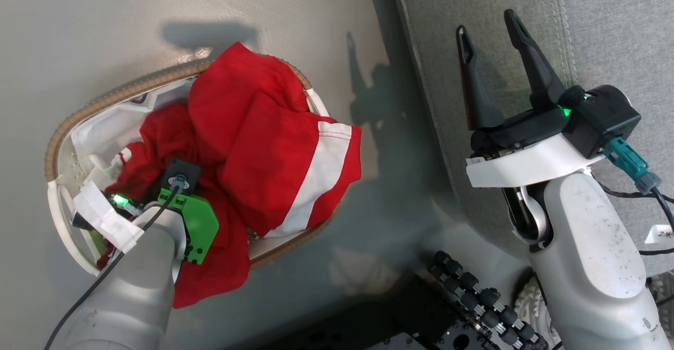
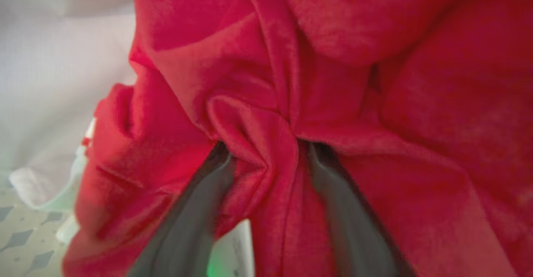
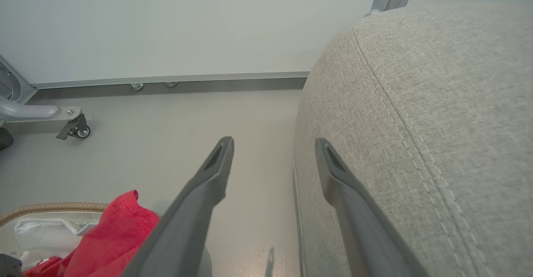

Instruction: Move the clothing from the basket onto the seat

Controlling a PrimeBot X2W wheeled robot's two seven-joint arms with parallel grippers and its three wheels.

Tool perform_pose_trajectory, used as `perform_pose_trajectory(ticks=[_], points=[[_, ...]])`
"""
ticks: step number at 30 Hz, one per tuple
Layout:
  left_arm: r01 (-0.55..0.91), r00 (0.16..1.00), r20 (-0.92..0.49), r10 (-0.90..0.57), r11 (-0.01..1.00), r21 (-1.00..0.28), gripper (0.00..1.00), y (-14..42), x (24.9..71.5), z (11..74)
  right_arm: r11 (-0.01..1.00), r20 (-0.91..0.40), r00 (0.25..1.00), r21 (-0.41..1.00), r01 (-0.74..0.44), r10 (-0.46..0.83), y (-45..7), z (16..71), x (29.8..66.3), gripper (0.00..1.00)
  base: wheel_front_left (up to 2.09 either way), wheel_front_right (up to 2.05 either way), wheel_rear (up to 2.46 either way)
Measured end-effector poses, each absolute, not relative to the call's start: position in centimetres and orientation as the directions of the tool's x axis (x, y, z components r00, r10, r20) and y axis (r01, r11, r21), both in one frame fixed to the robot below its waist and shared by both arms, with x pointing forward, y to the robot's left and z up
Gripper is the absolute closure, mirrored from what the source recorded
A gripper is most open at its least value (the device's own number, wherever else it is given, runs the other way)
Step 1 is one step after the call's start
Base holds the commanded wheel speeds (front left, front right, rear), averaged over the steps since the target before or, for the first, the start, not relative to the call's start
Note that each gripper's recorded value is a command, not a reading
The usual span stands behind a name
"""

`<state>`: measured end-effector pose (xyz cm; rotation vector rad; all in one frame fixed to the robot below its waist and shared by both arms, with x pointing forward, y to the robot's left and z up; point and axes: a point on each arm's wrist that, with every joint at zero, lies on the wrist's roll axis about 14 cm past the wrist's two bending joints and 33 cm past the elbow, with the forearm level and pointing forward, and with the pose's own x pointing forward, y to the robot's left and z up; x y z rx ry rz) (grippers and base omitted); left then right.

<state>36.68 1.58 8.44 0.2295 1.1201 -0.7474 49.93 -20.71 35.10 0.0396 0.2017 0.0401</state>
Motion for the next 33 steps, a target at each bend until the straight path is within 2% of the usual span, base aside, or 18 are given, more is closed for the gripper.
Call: perform_pose_trajectory(ticks=[17, 33], points=[[0.529, 0.39, -0.803, -0.451, 0.824, -0.205, 1.0, 1.4, 37.2, 15.8, 0.999, -0.114, 0.993, 0.013, -0.029, 0.031, -20.9, 40.9, 48.2, 0.0, 0.0, 0.0, 0.0], [0.436, 0.678, -0.558, -0.478, 0.873, -0.218, 1.0, 1.8, 38.7, 28.2, 0.998, -0.014, 0.998, 0.033, -0.055, 0.055, -19.1, 46.8, 44.1, 0.0, 0.0, 0.0, 0.0]])
